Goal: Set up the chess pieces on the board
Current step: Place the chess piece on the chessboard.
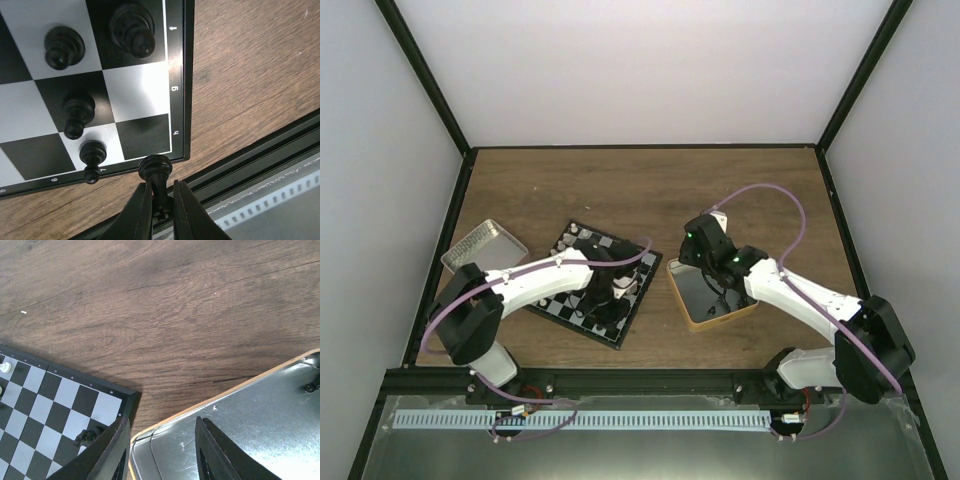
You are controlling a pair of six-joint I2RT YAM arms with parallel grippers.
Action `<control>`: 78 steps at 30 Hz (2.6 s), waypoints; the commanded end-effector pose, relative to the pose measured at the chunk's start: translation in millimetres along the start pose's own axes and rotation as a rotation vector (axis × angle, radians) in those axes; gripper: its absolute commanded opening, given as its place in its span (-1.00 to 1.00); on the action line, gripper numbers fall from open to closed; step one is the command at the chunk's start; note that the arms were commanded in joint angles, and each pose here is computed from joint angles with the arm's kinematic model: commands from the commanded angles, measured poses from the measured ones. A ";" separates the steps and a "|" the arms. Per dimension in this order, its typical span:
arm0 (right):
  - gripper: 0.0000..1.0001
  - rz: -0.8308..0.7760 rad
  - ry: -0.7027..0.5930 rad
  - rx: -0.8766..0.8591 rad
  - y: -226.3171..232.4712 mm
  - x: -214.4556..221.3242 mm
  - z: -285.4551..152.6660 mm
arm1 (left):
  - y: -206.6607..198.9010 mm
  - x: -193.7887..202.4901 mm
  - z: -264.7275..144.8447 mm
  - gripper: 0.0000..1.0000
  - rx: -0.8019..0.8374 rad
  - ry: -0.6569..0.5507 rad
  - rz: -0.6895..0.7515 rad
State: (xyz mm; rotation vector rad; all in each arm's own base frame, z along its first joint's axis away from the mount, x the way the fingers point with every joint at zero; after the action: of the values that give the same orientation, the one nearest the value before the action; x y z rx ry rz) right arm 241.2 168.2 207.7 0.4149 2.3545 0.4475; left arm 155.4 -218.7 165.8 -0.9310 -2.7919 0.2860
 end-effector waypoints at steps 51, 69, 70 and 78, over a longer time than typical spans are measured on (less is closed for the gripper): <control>-0.24 0.028 -0.035 -0.001 -5.5 -4.5 -4.7 | -0.2 -1.5 14.5 -0.57 -0.065 -0.021 0.006; -0.23 0.028 -0.055 0.012 -7.4 -8.5 -13.1 | -13.9 -13.8 -32.3 -0.20 -0.038 -0.216 0.061; -0.24 0.026 -0.054 0.027 -10.0 -8.9 -13.5 | -14.7 -16.0 -43.2 -0.16 -0.057 -0.269 0.062; -0.30 0.060 -0.008 0.161 -41.5 -9.4 -10.6 | -14.8 -28.7 -125.9 -0.04 -0.206 -0.821 0.095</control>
State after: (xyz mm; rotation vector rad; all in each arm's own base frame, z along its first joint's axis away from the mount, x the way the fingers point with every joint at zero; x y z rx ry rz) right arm 240.7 141.0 207.5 0.5079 2.3571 0.3774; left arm 181.3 -232.8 251.2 -1.1469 -3.2610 0.4681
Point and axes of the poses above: each gripper's point midway between its finger pads, its own z axis out along the fingers, its own y axis along the line the jaws close on, x = y × z, the point moved 10 cm from there along -z, back along the fingers, and after that the axes turned 8 degrees about z, right-handed, at the moved point
